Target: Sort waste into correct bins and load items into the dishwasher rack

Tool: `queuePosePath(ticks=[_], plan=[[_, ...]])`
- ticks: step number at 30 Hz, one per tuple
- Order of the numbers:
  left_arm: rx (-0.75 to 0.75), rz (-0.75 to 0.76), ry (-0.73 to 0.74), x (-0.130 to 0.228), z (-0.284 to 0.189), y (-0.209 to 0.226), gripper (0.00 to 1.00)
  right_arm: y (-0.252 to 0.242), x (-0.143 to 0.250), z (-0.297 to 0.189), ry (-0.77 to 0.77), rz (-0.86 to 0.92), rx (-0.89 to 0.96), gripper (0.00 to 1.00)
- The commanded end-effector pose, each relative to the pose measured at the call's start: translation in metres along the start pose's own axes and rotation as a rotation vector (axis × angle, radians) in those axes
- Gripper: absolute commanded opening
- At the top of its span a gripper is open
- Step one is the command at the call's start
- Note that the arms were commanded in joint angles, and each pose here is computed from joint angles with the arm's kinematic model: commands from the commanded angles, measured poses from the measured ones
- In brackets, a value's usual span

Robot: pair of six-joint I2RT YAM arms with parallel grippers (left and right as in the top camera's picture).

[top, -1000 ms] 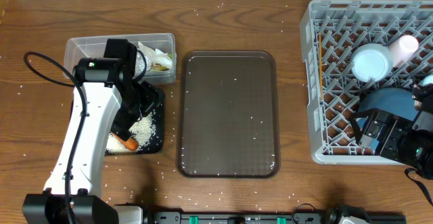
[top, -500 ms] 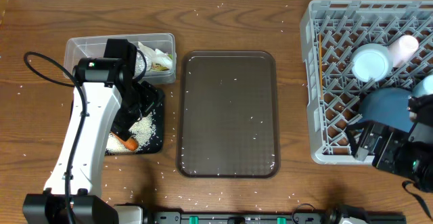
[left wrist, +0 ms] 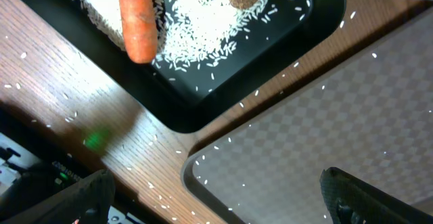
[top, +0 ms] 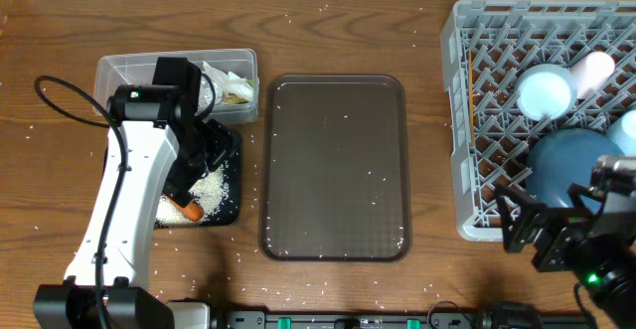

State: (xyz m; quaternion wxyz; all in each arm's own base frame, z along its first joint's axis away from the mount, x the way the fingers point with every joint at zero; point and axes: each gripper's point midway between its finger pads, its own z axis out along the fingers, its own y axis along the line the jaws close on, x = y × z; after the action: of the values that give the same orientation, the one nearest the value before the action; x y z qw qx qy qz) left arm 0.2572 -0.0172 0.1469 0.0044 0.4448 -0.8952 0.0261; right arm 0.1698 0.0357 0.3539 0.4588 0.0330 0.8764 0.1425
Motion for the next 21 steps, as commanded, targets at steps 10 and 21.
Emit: queuePosePath(ticks=[10,21], plan=[[0.001,0.008,-0.016,-0.001,-0.004,0.002,0.98,0.002,0.059,0.08,-0.219,-0.139,-0.196,0.99],[0.001,0.008,-0.016,-0.001,-0.004,0.002,0.98,0.005,0.072,0.118,-0.528,-0.242,-0.324,0.99]])
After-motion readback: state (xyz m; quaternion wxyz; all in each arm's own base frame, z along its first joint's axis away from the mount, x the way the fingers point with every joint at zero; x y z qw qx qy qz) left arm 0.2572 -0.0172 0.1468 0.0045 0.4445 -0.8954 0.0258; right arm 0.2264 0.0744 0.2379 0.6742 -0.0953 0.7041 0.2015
